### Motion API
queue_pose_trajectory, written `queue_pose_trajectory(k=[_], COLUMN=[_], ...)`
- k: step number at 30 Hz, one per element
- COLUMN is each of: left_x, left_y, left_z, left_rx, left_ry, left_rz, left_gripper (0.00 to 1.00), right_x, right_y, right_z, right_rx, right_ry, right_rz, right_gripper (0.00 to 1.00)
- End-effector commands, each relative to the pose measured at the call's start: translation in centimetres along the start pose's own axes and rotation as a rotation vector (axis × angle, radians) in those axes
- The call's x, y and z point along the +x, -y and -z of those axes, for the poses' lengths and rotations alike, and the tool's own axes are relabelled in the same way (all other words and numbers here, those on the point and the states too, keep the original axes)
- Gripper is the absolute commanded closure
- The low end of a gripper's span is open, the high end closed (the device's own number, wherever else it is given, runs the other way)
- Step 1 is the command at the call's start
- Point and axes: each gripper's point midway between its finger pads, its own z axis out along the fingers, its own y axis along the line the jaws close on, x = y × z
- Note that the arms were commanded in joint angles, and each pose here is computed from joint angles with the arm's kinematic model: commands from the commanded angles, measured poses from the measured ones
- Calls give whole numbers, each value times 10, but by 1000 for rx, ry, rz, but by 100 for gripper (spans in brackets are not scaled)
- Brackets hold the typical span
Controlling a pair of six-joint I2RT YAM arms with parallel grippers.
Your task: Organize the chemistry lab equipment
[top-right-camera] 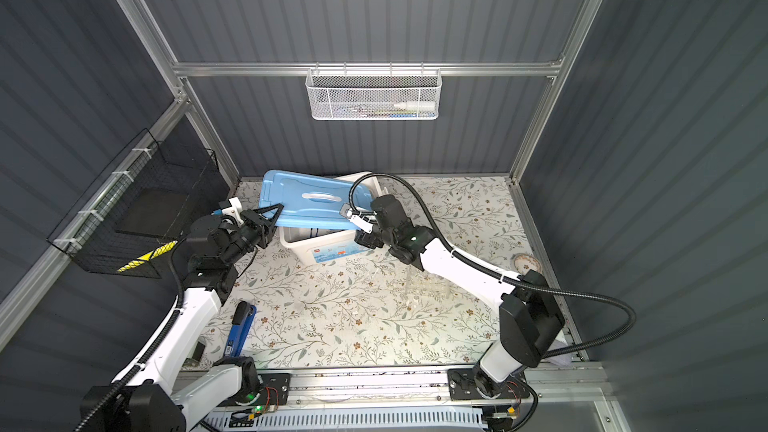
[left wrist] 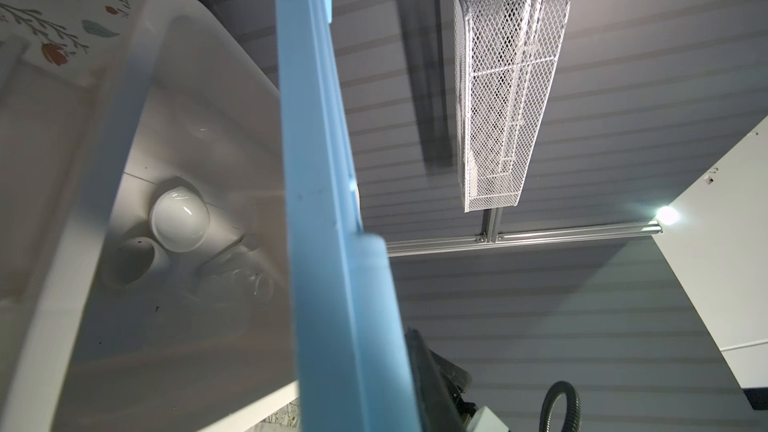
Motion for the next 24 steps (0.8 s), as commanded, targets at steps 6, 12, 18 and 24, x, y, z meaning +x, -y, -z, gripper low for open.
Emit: queue_pose_trajectory(k=[6, 12, 18, 24], left_x=[8, 8, 12, 14], left_y=[17, 33, 39, 43], left_z=[-14, -12, -10, -6], left_rx=[89, 120, 151, 155], left_ry=[9, 26, 34, 33], left_rz=[-79, -113, -124, -124], left_gripper=[83, 83, 83, 83], right_x=[0, 18, 35, 44], right_y=[59, 95, 100, 98], right_z=[41, 53, 46, 38], right_rx=[42, 69, 34, -22], right_ry=[111, 126, 93, 77], right_rz=[-348, -524, -622, -724], right_gripper=[11, 11, 11, 11])
